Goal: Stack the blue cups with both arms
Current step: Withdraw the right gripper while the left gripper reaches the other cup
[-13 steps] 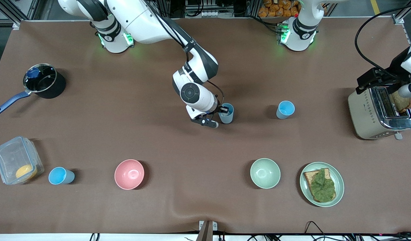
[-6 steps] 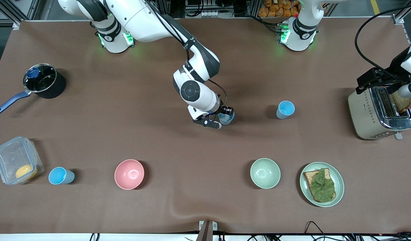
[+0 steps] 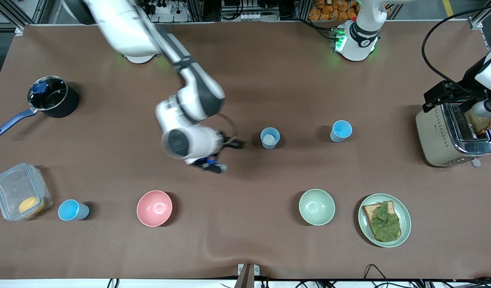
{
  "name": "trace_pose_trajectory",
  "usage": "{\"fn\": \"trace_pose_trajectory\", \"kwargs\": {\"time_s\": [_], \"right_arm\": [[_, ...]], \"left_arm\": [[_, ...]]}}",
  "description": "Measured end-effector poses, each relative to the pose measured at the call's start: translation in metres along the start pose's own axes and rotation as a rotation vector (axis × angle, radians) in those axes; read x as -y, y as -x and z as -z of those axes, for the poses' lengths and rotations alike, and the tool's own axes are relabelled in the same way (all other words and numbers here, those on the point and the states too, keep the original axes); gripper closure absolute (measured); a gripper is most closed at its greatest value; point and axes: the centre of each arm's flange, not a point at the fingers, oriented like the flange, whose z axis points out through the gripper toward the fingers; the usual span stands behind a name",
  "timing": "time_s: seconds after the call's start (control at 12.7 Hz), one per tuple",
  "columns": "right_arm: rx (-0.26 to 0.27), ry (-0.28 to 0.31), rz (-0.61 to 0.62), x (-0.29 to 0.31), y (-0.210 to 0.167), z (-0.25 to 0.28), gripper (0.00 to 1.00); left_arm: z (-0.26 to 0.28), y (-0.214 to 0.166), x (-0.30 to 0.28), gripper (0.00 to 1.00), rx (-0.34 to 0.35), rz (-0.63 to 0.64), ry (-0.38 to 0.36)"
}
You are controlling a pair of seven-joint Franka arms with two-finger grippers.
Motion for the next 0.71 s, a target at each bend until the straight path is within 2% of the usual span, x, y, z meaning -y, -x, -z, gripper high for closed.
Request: {"fn": "trace_pose_trajectory", "kwargs": {"time_s": [0.08, 0.24, 0.31, 0.55, 0.71], "right_arm": [[0.003, 0.046, -0.018, -0.038, -0.017, 0.028, 0.00], [-0.037, 0.138, -0.068, -0.106, -0.046, 0.071, 0.00], [-0.051, 0.159, -0.082, -0.130, -0.054, 0.086, 0.00], [-0.030, 0.159, -0.016, -0.196, -0.074, 0.122, 0.00], [-0.027, 0.172, 0.039, -0.253, -0.090, 0.144, 0.00]], "left_arm": [[-0.006, -0.002, -0.006, 0.00, 0.011, -0.011, 0.000], [-0.028, -0.012, -0.024, 0.00, 0.024, -0.041, 0.002], [-0.044, -0.018, -0.030, 0.00, 0.028, -0.052, 0.004], [-0.110, -0.028, -0.045, 0.00, 0.040, -0.075, 0.007], [-0.162, -0.024, -0.058, 0.00, 0.082, -0.097, 0.004]]}}
